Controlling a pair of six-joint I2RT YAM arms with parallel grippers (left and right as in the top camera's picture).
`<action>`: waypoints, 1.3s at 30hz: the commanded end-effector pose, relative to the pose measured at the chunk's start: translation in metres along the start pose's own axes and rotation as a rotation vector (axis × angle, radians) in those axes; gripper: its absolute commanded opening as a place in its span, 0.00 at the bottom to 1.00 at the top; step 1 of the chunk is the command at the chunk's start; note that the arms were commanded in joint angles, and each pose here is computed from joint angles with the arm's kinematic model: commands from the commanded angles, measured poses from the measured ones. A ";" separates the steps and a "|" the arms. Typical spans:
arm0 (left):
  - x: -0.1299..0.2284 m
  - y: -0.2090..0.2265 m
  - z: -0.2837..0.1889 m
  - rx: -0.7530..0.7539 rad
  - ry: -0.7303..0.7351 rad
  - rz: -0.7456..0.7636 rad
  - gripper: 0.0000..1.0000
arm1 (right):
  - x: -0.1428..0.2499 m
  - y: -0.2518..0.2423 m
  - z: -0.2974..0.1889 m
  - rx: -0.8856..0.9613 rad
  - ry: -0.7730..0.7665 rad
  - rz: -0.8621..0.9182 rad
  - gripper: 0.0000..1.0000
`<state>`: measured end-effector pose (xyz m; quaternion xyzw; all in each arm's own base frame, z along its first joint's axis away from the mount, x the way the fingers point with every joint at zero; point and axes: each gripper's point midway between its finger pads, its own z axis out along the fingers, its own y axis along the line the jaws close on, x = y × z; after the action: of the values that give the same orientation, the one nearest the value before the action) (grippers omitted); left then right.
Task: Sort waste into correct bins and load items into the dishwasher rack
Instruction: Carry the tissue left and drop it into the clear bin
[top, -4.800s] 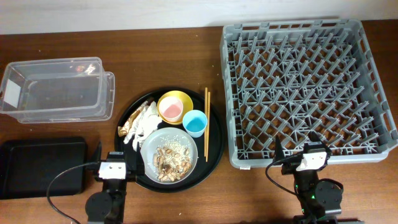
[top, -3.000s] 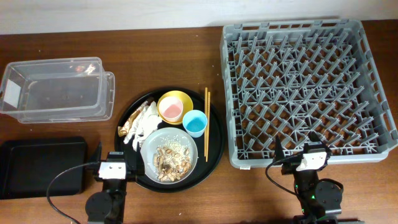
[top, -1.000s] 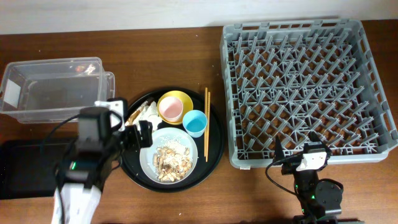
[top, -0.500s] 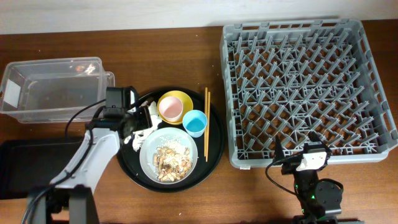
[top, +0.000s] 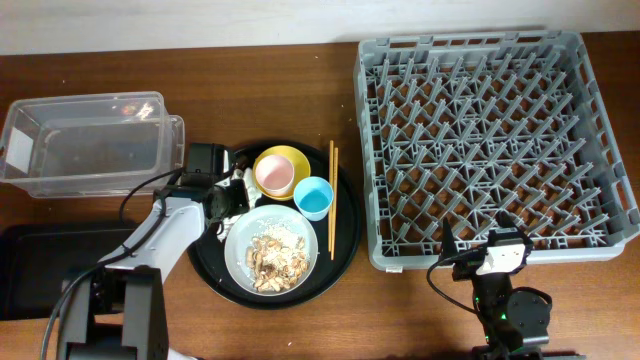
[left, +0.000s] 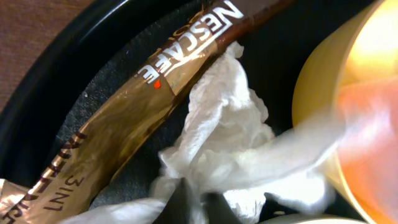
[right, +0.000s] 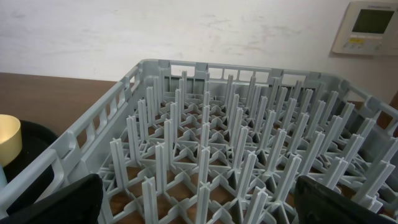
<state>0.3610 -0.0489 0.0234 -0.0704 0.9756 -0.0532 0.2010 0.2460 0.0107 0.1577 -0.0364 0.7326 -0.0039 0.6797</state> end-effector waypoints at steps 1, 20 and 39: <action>-0.010 -0.005 -0.014 0.015 -0.022 0.005 0.01 | 0.003 -0.002 0.000 0.010 0.006 0.000 0.98; -0.152 0.051 -0.208 -0.011 -0.845 -0.301 0.01 | 0.003 -0.002 0.000 0.010 0.006 0.000 0.98; -0.132 0.040 -0.163 0.299 -0.603 -0.155 0.94 | 0.003 -0.002 0.000 0.010 0.006 0.000 0.98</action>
<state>0.4219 0.1070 0.1755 -0.2899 0.8287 -0.0165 0.4786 0.2460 0.0107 0.1577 -0.0368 0.7326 -0.0043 0.6797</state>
